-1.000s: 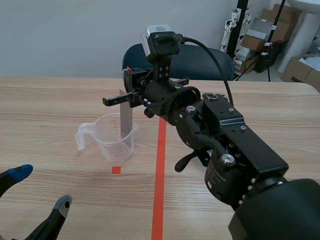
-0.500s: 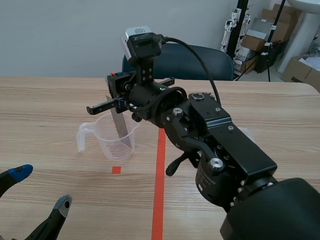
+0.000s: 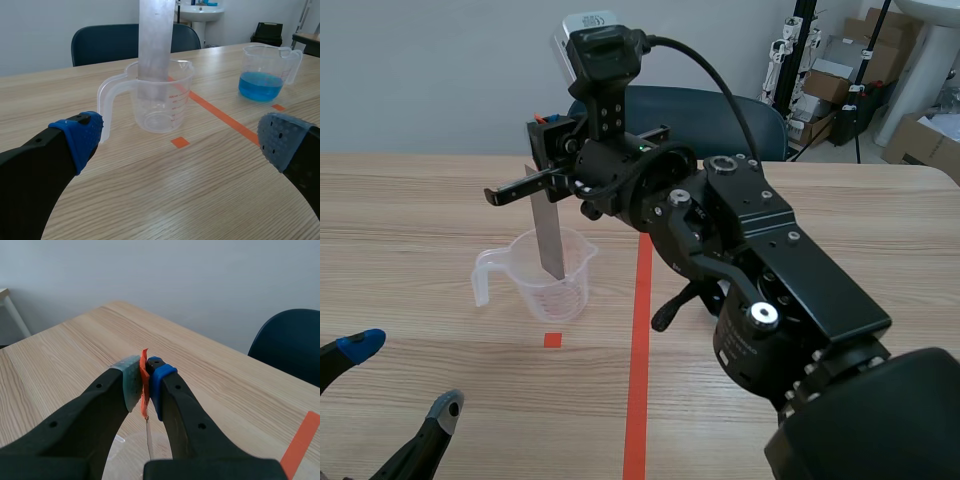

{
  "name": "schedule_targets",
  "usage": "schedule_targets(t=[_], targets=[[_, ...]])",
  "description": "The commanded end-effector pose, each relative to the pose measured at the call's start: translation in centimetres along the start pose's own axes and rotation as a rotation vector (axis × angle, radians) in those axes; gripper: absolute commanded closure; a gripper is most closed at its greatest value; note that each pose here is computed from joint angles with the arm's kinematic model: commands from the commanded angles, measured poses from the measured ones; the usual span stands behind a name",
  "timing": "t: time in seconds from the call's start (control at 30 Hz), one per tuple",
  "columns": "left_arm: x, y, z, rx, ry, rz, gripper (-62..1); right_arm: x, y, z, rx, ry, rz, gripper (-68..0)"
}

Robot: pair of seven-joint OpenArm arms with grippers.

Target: Do the redox reaction experiment. lift the metal plate out of the left beaker

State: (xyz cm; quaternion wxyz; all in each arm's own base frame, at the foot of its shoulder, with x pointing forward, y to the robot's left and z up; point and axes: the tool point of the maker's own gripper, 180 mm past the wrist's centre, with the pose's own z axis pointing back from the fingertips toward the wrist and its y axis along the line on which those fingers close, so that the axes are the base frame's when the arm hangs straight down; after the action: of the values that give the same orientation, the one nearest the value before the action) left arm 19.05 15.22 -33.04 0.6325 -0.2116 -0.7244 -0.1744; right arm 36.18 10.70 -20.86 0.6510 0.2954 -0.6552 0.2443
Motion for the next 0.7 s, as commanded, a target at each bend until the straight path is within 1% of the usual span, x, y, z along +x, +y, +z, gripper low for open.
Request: schedule_targets(t=[0.0, 0.23, 0.37, 0.4, 0.67], targets=[[0.8, 0.1, -0.6, 0.003, -0.039, -0.001, -62.3, 2.4, 0.6, -0.9, 0.013, -0.064, -0.006, -3.2], [0.8, 0.1, -0.6, 0.003, -0.039, -0.001, -62.3, 2.4, 0.6, -0.9, 0.013, -0.065, -0.011, -3.2], [0.8, 0.1, -0.6, 0.003, -0.042, -0.001, -62.3, 2.3, 0.7, -0.9, 0.016, -0.058, -0.056, -3.2], [0.8, 0.1, -0.6, 0.003, -0.042, -0.002, -62.3, 2.2, 0.7, -0.9, 0.017, -0.054, -0.059, -3.2], [0.9, 0.1, -0.6, 0.004, -0.043, -0.002, -62.3, 1.3, 2.5, -1.2, 0.063, -0.010, -0.053, -3.2]])
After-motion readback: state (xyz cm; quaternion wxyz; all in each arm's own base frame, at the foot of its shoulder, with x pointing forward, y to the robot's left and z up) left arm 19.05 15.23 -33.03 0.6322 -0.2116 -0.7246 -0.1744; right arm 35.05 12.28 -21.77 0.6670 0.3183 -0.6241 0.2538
